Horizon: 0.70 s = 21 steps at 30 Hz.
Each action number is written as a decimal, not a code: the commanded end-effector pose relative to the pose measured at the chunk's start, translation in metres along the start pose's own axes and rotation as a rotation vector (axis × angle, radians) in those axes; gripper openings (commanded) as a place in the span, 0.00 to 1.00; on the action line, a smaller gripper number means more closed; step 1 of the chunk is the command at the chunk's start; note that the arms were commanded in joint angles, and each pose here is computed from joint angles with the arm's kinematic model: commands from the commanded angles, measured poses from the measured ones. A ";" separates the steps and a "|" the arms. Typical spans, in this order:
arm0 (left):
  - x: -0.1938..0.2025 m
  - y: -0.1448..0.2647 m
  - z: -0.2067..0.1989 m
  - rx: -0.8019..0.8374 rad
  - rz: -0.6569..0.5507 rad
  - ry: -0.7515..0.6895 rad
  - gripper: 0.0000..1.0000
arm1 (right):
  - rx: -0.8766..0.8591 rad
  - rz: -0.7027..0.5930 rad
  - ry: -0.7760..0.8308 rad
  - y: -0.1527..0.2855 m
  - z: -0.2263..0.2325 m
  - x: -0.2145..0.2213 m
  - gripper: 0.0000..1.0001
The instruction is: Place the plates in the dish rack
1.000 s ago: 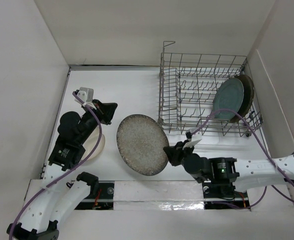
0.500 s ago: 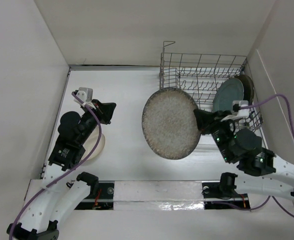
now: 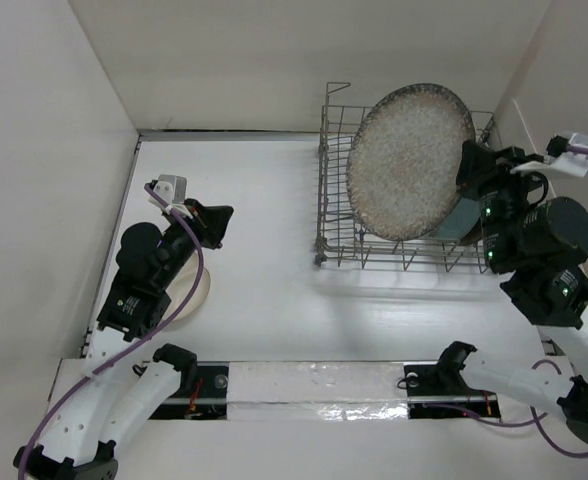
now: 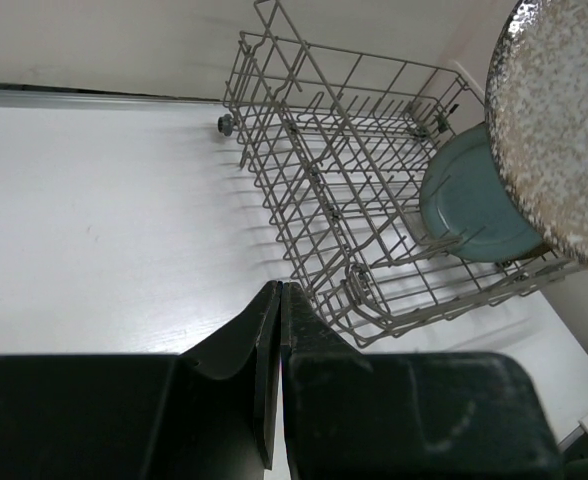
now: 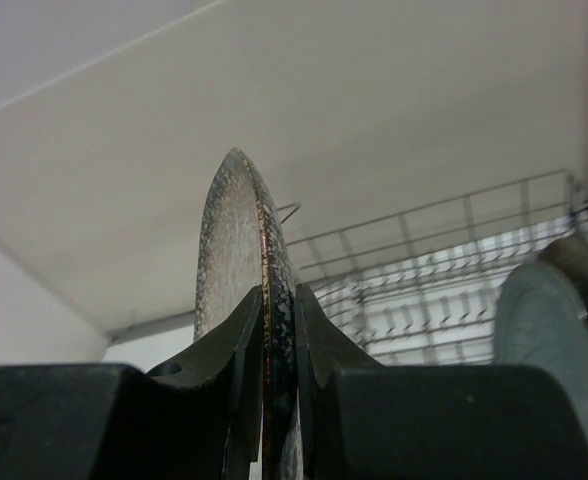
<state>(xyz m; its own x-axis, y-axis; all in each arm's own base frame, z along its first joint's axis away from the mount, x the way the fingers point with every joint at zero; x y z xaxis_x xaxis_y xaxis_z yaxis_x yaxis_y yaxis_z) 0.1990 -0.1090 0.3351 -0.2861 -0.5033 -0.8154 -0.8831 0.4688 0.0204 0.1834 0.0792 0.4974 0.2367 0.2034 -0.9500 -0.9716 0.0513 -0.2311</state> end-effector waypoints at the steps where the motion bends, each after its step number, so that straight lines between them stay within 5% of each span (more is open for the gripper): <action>1: -0.009 0.001 -0.011 0.055 -0.030 -0.005 0.00 | 0.053 -0.288 -0.175 -0.007 -0.015 -0.098 0.00; 14: -0.006 0.001 -0.017 0.076 -0.018 -0.005 0.00 | 0.088 -0.307 0.344 -0.077 -0.040 -0.080 0.00; 21: -0.004 0.000 -0.018 0.084 -0.005 -0.004 0.00 | 0.055 -0.194 0.500 -0.110 -0.072 -0.045 0.00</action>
<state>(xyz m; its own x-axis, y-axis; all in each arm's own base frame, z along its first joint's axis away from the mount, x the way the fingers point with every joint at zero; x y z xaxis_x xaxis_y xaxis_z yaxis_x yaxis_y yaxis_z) 0.1950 -0.1163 0.3348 -0.3080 -0.4907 -0.8151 -0.8628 0.5051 0.0219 0.2935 -0.0119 0.4813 0.0504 -0.3128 -0.9485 -0.9668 0.2229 -0.1249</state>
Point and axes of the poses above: each gripper's point midway between its finger pads, its own y axis back along the fingers, its own z axis along the line the jaws close on, x = y × z, the point moved 6 cm from there along y, back along the fingers, and after that the axes turned 13 degrees about y, right-handed, at the moved point
